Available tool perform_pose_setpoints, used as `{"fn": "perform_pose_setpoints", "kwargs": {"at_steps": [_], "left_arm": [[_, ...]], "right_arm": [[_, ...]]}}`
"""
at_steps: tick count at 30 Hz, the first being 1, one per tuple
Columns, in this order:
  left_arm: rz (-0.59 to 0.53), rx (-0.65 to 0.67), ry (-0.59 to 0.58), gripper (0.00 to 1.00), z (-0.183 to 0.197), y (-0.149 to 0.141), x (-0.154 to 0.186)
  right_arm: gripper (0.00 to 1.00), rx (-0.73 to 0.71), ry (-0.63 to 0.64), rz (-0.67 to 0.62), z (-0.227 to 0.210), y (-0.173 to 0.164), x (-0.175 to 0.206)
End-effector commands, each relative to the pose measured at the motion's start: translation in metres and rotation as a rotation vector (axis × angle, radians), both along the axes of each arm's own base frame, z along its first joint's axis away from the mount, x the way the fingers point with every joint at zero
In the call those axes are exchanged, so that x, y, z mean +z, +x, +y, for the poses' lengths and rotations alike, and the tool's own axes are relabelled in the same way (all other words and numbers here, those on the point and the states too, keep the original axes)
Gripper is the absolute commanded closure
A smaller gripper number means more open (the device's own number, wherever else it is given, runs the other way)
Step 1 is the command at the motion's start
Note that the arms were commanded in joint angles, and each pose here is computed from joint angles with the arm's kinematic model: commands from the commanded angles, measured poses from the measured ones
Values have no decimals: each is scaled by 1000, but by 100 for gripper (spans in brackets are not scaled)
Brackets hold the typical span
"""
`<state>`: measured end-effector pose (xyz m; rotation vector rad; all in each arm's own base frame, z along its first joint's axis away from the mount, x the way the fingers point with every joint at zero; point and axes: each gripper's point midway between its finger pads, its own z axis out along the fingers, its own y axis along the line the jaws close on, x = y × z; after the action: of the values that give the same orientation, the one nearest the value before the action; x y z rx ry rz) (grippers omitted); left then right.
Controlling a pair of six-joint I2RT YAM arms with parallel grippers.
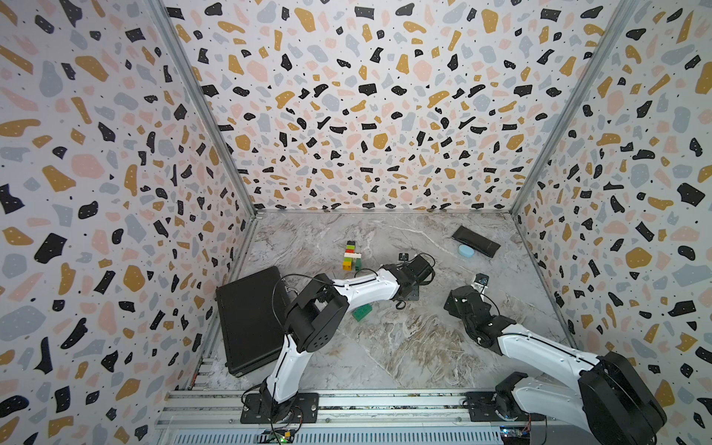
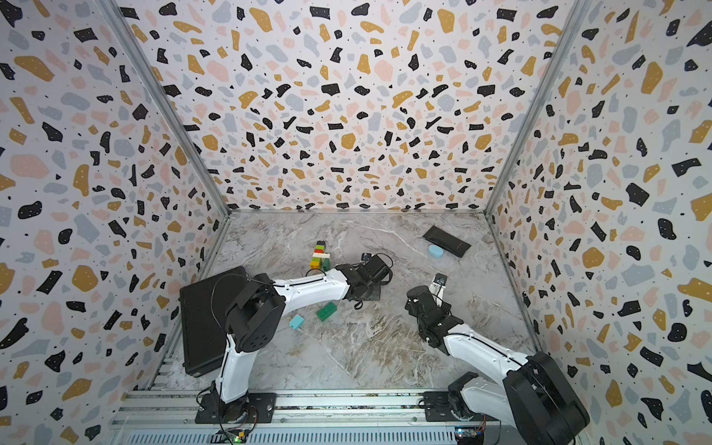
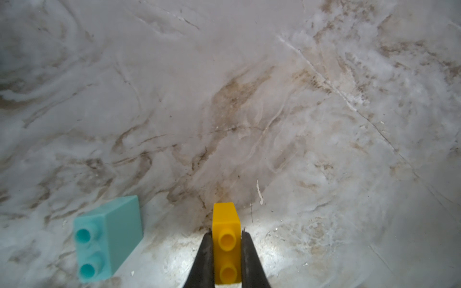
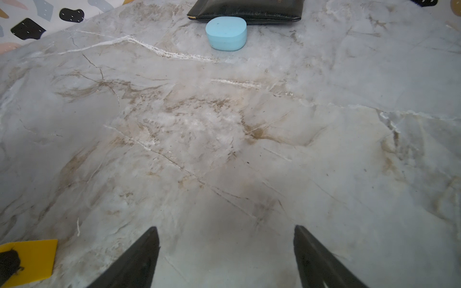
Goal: Assemble the letter h with lego
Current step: Adjust the lego brick at the center of the board.
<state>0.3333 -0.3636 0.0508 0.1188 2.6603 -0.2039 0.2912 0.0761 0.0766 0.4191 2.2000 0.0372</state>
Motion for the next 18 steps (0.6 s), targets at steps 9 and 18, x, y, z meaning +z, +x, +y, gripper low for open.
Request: {"fn": "perform_pose_setpoints", "kwargs": {"at_steps": [9, 18], "left_arm": [[41, 43, 3, 77, 0, -5, -16], [1, 47, -17, 55, 2, -1, 14]], "right_arm": [[14, -8, 14, -12, 0, 2, 5], [15, -1, 17, -11, 2, 3, 5]]}}
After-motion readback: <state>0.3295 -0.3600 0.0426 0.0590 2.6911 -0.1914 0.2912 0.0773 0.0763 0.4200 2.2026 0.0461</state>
